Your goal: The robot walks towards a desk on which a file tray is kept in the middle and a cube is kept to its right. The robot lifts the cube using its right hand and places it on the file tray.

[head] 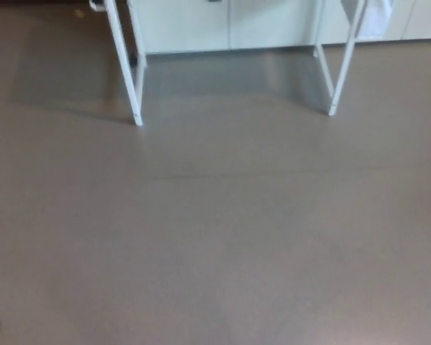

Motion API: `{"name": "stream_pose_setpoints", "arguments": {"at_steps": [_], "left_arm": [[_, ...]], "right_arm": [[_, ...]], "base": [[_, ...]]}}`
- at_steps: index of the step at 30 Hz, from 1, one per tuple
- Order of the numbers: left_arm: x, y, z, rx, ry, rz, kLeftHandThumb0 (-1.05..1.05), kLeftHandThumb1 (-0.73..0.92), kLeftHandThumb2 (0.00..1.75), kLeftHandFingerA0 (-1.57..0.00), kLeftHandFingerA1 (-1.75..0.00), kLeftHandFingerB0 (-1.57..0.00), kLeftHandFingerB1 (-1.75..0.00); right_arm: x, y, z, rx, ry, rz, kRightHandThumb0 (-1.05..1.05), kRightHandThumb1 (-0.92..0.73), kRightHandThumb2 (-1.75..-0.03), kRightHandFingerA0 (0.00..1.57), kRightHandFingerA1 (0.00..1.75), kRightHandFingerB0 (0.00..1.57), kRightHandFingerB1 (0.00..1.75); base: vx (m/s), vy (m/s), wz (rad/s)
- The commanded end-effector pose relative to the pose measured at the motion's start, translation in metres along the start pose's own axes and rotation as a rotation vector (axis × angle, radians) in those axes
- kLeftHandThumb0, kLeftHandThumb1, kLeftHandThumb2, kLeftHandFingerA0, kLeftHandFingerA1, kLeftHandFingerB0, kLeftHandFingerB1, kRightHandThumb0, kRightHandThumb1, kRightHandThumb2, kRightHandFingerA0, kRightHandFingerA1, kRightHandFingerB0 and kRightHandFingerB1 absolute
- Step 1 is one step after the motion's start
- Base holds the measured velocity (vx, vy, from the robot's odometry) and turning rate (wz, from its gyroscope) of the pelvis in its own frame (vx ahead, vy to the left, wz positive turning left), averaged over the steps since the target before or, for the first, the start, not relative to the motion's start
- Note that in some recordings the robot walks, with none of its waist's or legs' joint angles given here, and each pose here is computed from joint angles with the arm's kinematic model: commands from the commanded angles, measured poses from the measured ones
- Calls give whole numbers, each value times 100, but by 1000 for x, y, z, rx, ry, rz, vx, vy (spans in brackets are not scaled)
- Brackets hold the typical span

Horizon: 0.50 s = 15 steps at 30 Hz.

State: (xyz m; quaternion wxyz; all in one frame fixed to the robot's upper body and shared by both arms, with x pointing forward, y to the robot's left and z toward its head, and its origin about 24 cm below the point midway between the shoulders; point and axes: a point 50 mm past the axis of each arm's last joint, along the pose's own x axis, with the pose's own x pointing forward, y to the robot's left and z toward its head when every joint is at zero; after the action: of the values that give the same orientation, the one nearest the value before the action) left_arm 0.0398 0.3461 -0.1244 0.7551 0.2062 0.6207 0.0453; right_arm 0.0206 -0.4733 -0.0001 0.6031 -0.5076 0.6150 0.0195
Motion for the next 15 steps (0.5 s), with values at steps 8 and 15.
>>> {"name": "stream_pose_setpoints", "arguments": {"at_steps": [8,15], "left_arm": [[-2,7,-1,99,1,-13,-88,58,106,-20,-72,-16,-64],[-2,11,0,108,-2,-13,-83,79,64,-15,-66,-17,-55]], "right_arm": [[-1,-6,-1,3,1,-17,-81,-61,-93,12,45,5,27],[-1,-2,-1,4,1,-8,-81,-61,-93,12,45,5,27]], "base": [[306,-95,-4],[381,76,-31]]}}
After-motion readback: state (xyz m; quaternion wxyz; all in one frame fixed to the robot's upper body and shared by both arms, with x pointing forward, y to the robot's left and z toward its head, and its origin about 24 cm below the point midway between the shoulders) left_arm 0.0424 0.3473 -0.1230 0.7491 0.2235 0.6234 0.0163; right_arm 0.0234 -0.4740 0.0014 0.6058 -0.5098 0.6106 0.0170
